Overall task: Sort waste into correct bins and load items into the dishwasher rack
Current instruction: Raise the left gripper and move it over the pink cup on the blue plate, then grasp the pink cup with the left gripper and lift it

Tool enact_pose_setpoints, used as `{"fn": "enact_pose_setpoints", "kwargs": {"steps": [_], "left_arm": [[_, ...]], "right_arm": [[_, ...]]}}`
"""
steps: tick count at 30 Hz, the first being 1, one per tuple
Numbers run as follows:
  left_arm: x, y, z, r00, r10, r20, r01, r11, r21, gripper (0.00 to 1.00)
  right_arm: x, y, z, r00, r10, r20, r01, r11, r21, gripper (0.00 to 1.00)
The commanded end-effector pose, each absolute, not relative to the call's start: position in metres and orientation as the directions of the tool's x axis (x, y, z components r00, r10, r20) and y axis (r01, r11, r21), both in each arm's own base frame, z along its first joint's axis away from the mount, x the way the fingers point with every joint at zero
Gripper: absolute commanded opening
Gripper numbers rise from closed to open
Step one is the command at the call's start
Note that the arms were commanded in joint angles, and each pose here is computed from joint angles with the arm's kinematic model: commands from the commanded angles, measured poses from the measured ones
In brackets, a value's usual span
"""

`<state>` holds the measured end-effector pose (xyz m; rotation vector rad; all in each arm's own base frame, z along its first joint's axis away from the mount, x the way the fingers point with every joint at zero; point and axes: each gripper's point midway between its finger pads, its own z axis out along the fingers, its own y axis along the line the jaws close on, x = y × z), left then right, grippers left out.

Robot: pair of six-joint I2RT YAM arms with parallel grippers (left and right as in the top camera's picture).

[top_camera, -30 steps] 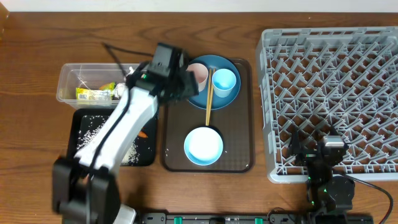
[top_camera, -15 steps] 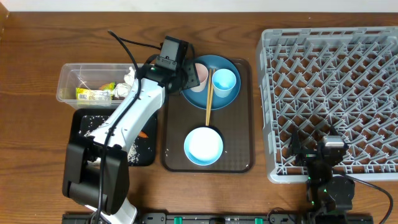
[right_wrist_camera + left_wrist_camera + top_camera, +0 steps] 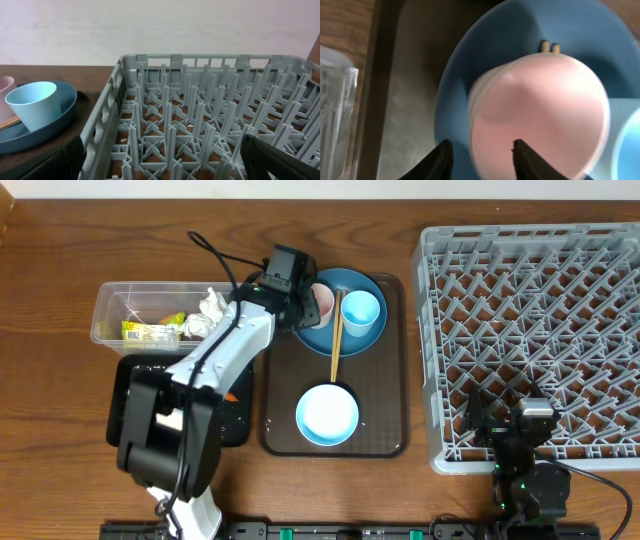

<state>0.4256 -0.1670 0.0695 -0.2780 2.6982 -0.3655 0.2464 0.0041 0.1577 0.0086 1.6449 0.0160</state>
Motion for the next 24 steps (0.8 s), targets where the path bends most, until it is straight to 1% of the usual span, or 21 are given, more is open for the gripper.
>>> {"fn": "enact_pose_setpoints", "kwargs": {"steps": [1, 5, 7, 9, 10, 13, 14, 15, 18, 22, 24], "left_arm": [[0.4341, -0.1656, 0.0778, -0.882, -0.258, -0.394, -0.144, 0.945, -0.295, 0.37], [0.4359, -0.1660, 0.0820, -0.877, -0.261, -0.404, -0.141, 0.943, -0.302, 0.34], [0.4360, -0.1660, 0.0826, -0.876, -0.261, -0.405, -0.141, 0.943, -0.303, 0.28], [0.4359, -0.1660, 0.0826, -0.876, -0.261, -0.405, -0.141, 0.943, -0.302, 0.26], [0.4359, -0.1660, 0.0826, -0.876, -0.261, -0.405, -0.141, 0.943, -0.302, 0.23], [0.4366, -0.1662, 0.0831, -0.875, -0.261, -0.408, -0.140, 0.942, -0.304, 0.19], [0.4367, -0.1662, 0.0831, -0.875, -0.262, -0.408, -0.140, 0.942, -0.304, 0.19], [0.4367, -0.1662, 0.0831, -0.875, -0.262, -0.408, -0.140, 0.942, -0.304, 0.15], [0.4374, -0.1665, 0.0834, -0.874, -0.262, -0.410, -0.139, 0.942, -0.305, 0.13], [0.4382, -0.1667, 0.0840, -0.872, -0.262, -0.413, -0.138, 0.942, -0.307, 0.06], [0.4398, -0.1672, 0.0850, -0.869, -0.263, -0.419, -0.135, 0.941, -0.311, 0.06]], "right_arm": [[0.2465, 0.0058, 0.1557, -0.079, 0.017, -0.997, -0.009, 1.000, 0.018, 0.99], [0.2465, 0.0059, 0.1557, -0.079, 0.017, -0.997, -0.010, 1.000, 0.018, 0.99], [0.2465, 0.0059, 0.1557, -0.079, 0.017, -0.997, -0.010, 1.000, 0.018, 0.99], [0.2465, 0.0059, 0.1557, -0.079, 0.017, -0.997, -0.010, 1.000, 0.018, 0.99], [0.2465, 0.0059, 0.1557, -0.079, 0.017, -0.997, -0.010, 1.000, 0.018, 0.99], [0.2465, 0.0059, 0.1557, -0.079, 0.017, -0.997, -0.010, 1.000, 0.018, 0.99], [0.2465, 0.0058, 0.1557, -0.079, 0.017, -0.997, -0.009, 1.000, 0.018, 0.99], [0.2465, 0.0059, 0.1557, -0.079, 0.017, -0.997, -0.010, 1.000, 0.018, 0.99], [0.2465, 0.0059, 0.1557, -0.079, 0.017, -0.997, -0.010, 1.000, 0.018, 0.99], [0.2465, 0.0059, 0.1557, -0.079, 0.017, -0.997, -0.010, 1.000, 0.018, 0.99], [0.2465, 0.0059, 0.1557, -0.079, 0.017, -0.997, -0.010, 1.000, 0.018, 0.99]]}}
